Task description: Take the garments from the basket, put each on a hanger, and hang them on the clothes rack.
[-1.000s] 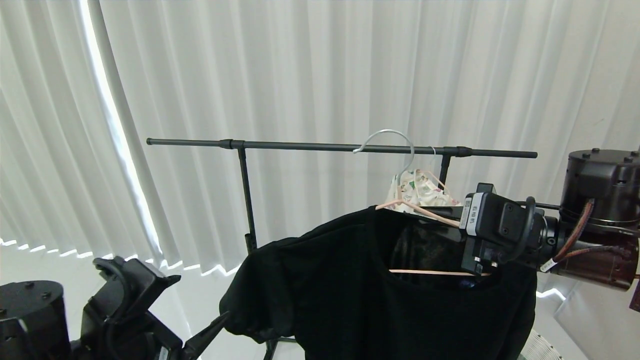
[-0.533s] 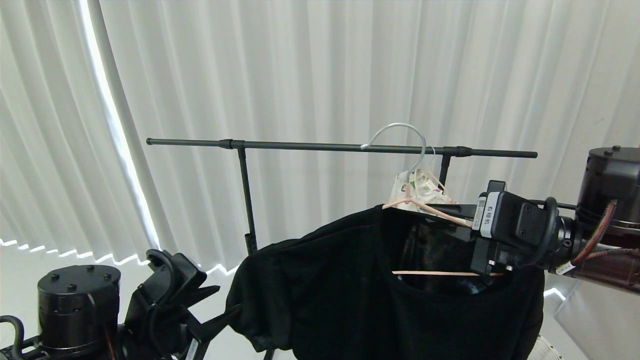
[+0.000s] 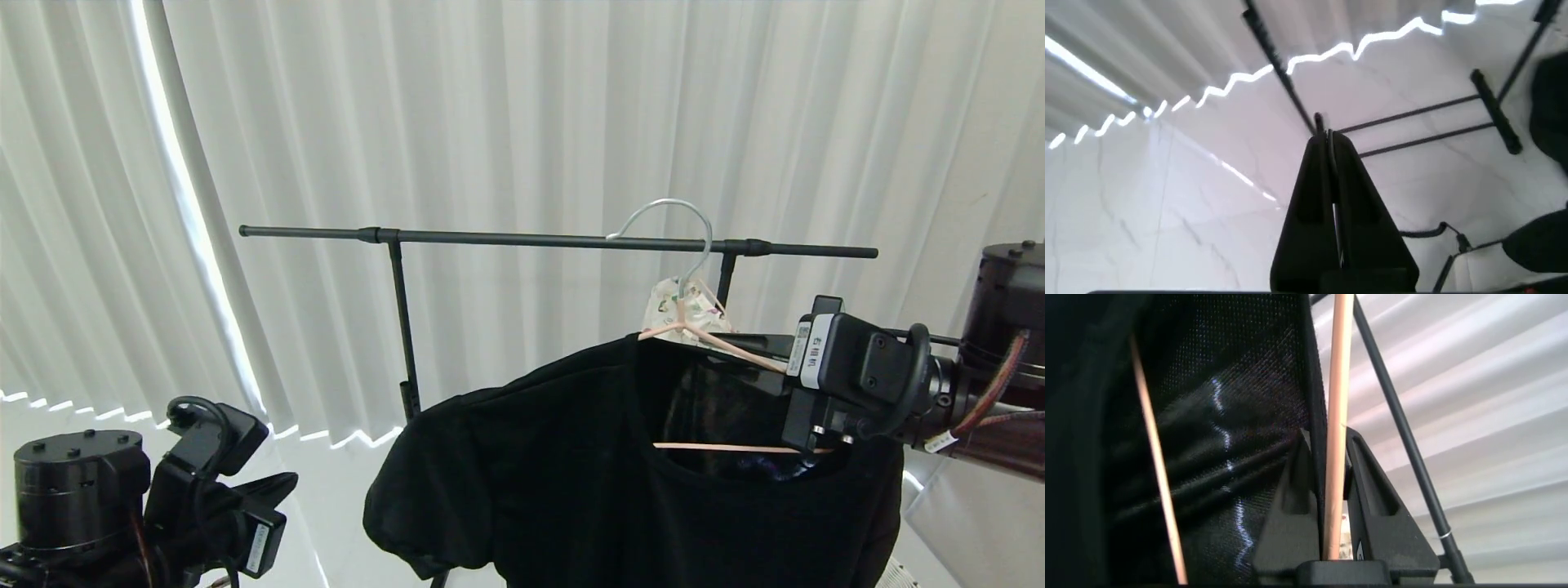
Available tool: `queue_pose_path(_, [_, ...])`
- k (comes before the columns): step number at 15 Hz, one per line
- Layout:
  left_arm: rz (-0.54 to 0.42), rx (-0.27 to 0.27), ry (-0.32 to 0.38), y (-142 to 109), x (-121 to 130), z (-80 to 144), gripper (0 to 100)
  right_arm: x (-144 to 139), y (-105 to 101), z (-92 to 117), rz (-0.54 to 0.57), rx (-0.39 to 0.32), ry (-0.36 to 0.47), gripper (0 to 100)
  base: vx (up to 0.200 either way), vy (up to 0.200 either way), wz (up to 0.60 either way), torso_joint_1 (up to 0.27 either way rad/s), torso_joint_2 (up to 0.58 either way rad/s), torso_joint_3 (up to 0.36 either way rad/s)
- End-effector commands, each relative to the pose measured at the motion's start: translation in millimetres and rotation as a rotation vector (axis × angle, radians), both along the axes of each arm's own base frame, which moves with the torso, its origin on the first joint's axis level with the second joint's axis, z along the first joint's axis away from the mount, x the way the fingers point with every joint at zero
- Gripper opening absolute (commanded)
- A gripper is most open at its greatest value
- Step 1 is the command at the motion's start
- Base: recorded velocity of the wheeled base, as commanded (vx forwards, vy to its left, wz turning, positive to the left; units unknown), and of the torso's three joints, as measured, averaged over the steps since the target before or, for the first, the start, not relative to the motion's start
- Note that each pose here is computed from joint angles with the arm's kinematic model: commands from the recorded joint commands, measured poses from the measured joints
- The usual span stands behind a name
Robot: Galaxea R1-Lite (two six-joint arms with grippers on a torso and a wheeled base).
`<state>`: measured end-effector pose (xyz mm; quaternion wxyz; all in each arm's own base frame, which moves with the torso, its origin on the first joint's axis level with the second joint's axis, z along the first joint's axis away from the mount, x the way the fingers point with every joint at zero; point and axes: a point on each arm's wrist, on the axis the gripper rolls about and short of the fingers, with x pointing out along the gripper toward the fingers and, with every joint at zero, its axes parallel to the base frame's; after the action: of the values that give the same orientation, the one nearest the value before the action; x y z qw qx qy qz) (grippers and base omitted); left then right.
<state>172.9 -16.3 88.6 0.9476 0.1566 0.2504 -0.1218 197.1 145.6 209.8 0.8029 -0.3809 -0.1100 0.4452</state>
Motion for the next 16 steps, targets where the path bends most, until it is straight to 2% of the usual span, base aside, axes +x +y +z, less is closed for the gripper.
queue_pose_path(1, [-0.11, -0.041, -0.053, -11.3, -15.5, 8.8, 0, -1.1, -0.8, 0.9, 0.0, 0.002, -0.004, 0, 0.0, 0.0, 0.0, 0.0, 0.0, 0.0])
queue_pose_path(3, [-0.247, -0.075, -0.054, -18.0, -31.0, 7.3, 0, -0.6, -1.0, 0.5, -0.003, 0.001, -0.003, 0, 0.0, 0.0, 0.0, 0.0, 0.0, 0.0])
queue_pose_path(4, [-0.319, -0.062, -0.06, -20.5, -40.9, 5.2, 0, -0.6, -1.0, 0.5, -0.004, 0.0, -0.003, 0, 0.0, 0.0, 0.0, 0.0, 0.0, 0.0])
queue_pose_path(5, [-0.342, -0.053, -0.073, -21.6, -43.1, 6.3, 0, -0.6, -1.0, 0.5, -0.004, 0.0, -0.003, 0, 0.0, 0.0, 0.0, 0.0, 0.0, 0.0])
queue_pose_path(6, [-0.363, -0.061, -0.081, -22.9, -43.5, 7.8, 100, -0.3, -0.8, 0.2, -0.004, -0.001, -0.002, 0, 0.0, 0.0, 0.0, 0.0, 0.0, 0.0])
queue_pose_path(9, [-0.411, -0.074, -0.108, -25.5, -39.8, 13.3, 100, -0.1, -0.6, -0.2, -0.003, -0.001, -0.001, 0, 0.0, 0.0, 0.0, 0.0, 0.0, 0.0])
queue_pose_path(12, [-0.546, -0.131, -0.109, -31.8, -38.7, 15.7, 100, -2.7, 0.8, 1.3, 0.011, 0.002, -0.007, 0, 0.0, 0.0, 0.0, 0.0, 0.0, 0.0])
queue_pose_path(14, [-0.558, -0.117, -0.069, -34.8, -31.0, 9.8, 100, -9.1, 4.5, 3.8, 0.041, 0.008, -0.016, 0, 0.0, 0.0, 0.0, 0.0, 0.0, 0.0])
queue_pose_path(16, [-0.54, -0.12, -0.06, -35.6, -18.3, 10.2, 100, -16.2, 11.0, 5.3, 0.082, 0.008, -0.026, 0, 0.0, 0.0, 0.0, 0.0, 0.0, 0.0])
